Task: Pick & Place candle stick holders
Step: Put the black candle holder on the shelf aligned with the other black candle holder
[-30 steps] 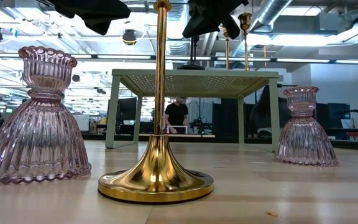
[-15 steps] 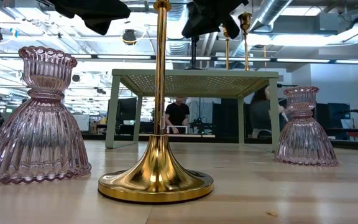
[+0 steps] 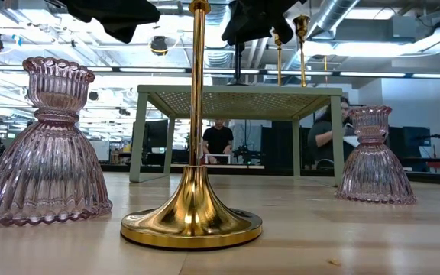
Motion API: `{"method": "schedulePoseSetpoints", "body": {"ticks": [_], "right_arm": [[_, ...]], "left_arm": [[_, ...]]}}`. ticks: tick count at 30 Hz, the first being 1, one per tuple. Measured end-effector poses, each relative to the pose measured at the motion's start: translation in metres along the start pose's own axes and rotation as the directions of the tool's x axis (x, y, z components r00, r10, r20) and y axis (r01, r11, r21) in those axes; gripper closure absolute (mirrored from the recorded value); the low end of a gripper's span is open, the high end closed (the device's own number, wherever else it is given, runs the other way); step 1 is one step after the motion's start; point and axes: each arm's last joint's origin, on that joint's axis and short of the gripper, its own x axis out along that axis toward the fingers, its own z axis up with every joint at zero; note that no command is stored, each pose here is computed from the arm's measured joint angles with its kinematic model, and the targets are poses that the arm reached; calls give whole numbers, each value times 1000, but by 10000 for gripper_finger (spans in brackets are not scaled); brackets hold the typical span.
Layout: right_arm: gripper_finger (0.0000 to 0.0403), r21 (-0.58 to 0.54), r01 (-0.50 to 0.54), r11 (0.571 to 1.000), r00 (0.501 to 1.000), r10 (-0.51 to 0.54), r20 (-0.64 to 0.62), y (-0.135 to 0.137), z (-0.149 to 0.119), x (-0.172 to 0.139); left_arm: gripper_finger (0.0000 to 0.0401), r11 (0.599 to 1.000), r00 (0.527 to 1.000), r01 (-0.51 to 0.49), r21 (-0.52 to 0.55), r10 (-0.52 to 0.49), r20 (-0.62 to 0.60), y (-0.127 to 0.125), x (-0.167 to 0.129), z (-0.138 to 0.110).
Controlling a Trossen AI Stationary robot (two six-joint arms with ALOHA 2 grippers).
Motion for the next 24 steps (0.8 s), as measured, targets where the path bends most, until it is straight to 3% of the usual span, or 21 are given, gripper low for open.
{"method": "schedulePoseSetpoints", "body": {"ticks": [19,24], "right_arm": [[315,-97,12,995,993,-23,-114,0,-14,-4],[313,-118,-66,991,989,49,-140,2,-15,-4]], "left_arm": [[353,1000,1000,-1,0,1,0,0,0,0],[353,1000,1000,0,0,0,0,0,0,0]]}}
